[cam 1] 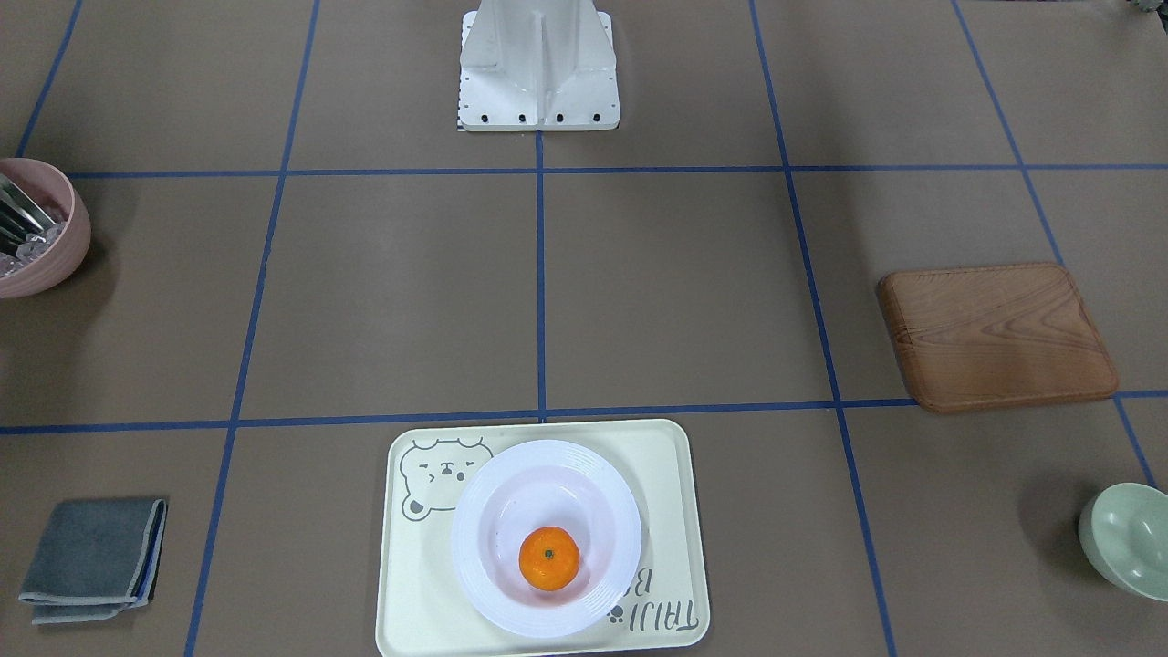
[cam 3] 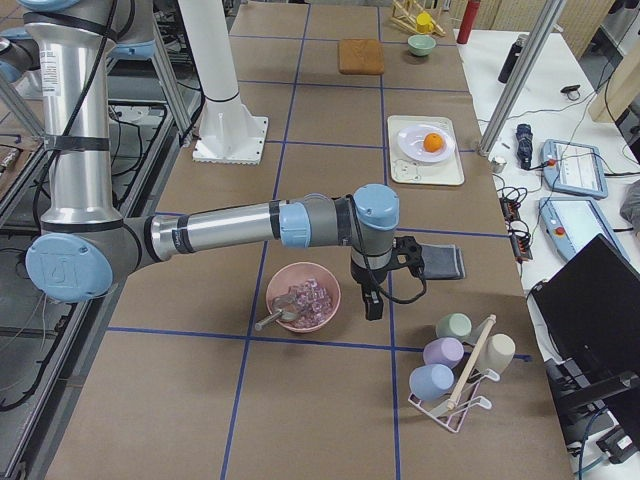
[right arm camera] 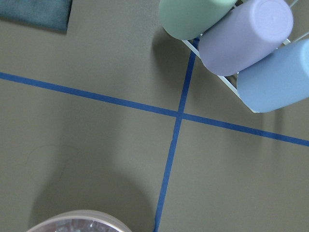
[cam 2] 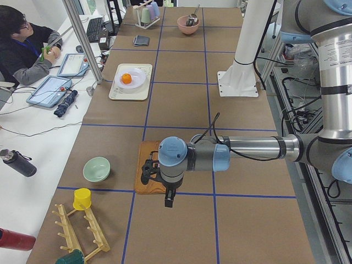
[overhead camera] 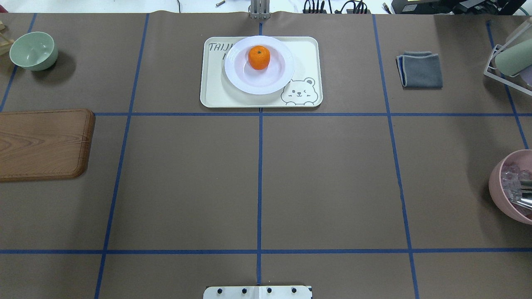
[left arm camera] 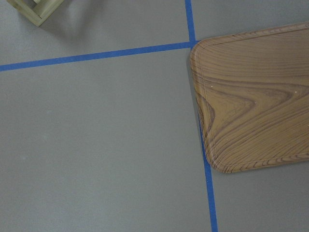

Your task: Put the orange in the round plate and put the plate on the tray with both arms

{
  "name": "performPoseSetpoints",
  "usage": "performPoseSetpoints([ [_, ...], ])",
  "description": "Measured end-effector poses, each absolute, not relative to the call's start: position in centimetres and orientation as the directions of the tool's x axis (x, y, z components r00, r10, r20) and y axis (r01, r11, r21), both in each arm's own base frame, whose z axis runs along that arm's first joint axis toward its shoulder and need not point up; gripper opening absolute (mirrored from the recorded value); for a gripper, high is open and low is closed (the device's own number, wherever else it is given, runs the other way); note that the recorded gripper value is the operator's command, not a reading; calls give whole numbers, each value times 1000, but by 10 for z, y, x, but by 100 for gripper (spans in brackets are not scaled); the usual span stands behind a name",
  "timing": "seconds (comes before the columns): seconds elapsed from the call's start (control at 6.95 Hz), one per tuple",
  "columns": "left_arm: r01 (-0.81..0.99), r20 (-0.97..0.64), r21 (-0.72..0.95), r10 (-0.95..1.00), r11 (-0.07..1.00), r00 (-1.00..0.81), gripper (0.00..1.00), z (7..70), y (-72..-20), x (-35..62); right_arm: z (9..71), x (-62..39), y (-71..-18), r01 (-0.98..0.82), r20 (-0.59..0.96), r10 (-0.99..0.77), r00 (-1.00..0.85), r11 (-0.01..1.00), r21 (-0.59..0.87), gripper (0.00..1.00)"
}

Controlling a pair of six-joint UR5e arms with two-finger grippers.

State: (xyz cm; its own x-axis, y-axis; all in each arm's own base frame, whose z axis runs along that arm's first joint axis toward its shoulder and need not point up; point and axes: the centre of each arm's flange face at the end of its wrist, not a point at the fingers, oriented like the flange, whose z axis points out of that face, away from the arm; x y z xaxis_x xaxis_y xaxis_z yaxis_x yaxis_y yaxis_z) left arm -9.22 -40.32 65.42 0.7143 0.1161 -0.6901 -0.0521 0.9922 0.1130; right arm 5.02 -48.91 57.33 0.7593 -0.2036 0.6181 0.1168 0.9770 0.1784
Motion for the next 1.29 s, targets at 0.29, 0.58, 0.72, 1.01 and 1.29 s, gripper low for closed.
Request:
performPoseSetpoints([
  [0.29, -53, -690, 113, 116, 992, 714, 98, 654, -403, -92, 567, 50, -489, 116, 618, -211, 757, 975, 191, 100],
  [0.58, -54, -690, 113, 117, 992, 714, 98, 654, -403, -92, 565, 50, -489, 115, 619, -211, 756, 975, 193, 100],
  [0.72, -54, -690, 113, 118, 992, 714, 98, 654, -404, -91, 565, 49, -489, 114, 620, -212, 755, 974, 193, 100],
  [1.01, -55, -690, 114, 118, 992, 714, 98, 654, -404, -91, 564, 48, -489, 115, 622, -211, 754, 975, 191, 100],
  [1.29, -55, -690, 114, 118, 992, 714, 98, 654, -404, -91, 565, 47, -490, 117, 622, -212, 754, 975, 191, 100],
])
